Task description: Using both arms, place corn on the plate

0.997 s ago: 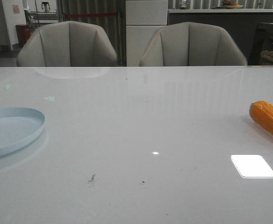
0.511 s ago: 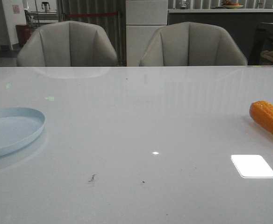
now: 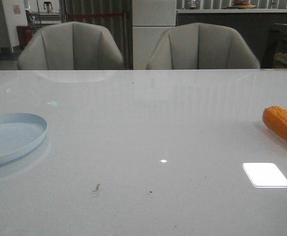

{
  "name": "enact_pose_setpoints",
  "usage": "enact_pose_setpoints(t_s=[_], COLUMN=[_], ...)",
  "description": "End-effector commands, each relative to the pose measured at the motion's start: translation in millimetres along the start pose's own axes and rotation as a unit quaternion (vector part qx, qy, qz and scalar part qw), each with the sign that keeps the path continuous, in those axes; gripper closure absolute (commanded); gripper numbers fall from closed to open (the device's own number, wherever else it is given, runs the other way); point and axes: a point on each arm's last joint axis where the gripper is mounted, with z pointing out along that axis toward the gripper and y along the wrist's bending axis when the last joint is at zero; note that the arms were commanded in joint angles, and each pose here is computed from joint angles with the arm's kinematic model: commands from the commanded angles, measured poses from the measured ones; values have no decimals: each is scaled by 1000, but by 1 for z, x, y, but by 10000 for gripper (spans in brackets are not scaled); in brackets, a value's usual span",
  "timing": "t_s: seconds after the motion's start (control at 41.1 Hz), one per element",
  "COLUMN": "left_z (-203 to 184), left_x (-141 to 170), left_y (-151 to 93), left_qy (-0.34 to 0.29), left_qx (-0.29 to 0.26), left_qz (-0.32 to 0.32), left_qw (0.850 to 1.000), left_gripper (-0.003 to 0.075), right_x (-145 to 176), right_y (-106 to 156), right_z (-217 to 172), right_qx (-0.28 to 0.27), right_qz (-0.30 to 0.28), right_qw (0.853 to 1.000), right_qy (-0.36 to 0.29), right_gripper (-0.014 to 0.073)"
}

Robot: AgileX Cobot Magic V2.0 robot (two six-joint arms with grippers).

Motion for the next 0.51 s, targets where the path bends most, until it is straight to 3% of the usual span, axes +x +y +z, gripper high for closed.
enact_pose_setpoints(t_s=[0.0,0.292,0.486], left_z=[3,47,97], left_x=[-34,-89,-87], left_y=[2,5,5], left_qy=[-39,-25,38], left_qx=[2,3,8], left_qz=[8,8,8], left_qw=[999,1000,999], left_gripper=[624,624,624], right_x=[-46,-104,-97], right_y=[4,9,9], right_z=[6,69,120], right_qx=[-1,2,7], right_qz=[-2,-2,-2], right_qw=[1000,1000,998], right_qy=[-24,11,69], right_gripper=[531,531,531])
